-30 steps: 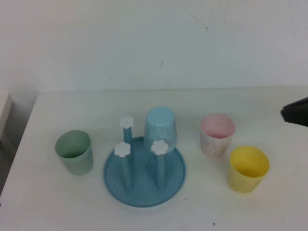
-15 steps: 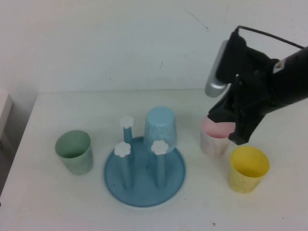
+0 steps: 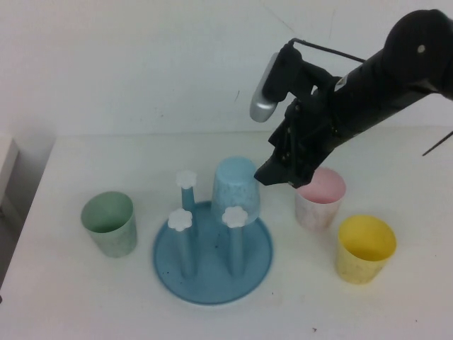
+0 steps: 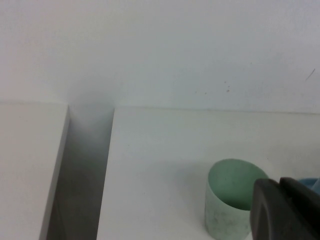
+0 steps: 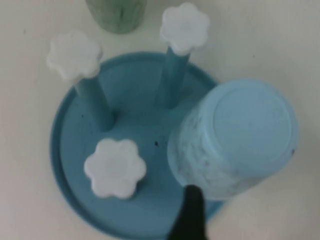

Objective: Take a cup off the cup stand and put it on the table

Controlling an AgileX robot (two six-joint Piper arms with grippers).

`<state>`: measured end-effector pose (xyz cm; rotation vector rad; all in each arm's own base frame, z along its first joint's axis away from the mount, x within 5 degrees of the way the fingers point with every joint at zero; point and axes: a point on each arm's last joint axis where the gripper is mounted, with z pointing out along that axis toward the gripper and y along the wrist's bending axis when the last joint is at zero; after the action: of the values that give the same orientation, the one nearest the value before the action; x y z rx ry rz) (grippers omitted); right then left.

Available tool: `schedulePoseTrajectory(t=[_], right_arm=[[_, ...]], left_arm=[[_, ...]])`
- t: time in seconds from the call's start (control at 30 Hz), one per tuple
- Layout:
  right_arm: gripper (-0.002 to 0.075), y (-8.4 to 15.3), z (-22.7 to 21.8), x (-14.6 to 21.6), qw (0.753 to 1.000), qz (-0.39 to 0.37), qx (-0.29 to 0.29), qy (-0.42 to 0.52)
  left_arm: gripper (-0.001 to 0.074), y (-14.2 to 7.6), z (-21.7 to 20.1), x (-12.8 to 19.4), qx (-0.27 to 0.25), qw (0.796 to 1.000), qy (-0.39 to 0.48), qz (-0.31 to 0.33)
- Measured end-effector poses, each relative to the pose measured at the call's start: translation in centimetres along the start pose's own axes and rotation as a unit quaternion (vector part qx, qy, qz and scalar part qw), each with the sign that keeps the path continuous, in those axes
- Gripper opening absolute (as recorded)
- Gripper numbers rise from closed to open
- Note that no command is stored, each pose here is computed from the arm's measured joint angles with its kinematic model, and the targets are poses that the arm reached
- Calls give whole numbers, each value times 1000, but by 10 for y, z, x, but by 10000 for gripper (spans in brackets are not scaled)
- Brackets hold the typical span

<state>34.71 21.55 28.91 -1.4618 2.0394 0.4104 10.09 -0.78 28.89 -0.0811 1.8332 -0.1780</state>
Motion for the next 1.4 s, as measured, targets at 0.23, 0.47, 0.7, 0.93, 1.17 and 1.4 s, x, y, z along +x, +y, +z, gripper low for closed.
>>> schedulePoseTrajectory(t=[0.23, 0.47, 0.7, 0.93, 1.17, 1.4], right_arm=[[680, -14, 24, -11, 1000, 17, -14, -21], [690, -25, 48, -14, 999, 31, -26, -29], [692, -25, 60, -12, 996, 58, -48, -39], [692, -23, 63, -11, 995, 62, -64, -34], [684, -23, 75, -4, 995, 57, -76, -21], [552, -23, 75, -4, 995, 55, -77, -20]], left_arm=[[-3, 0, 0, 0, 1, 1000, -1, -1], [-3, 0, 0, 0, 1, 1000, -2, -2], [-4, 0, 0, -1, 2, 1000, -6, -4], [-3, 0, 0, -1, 2, 1000, -6, -5], [-3, 0, 0, -1, 2, 1000, -6, -5], [-3, 0, 0, -1, 2, 1000, -6, -7]])
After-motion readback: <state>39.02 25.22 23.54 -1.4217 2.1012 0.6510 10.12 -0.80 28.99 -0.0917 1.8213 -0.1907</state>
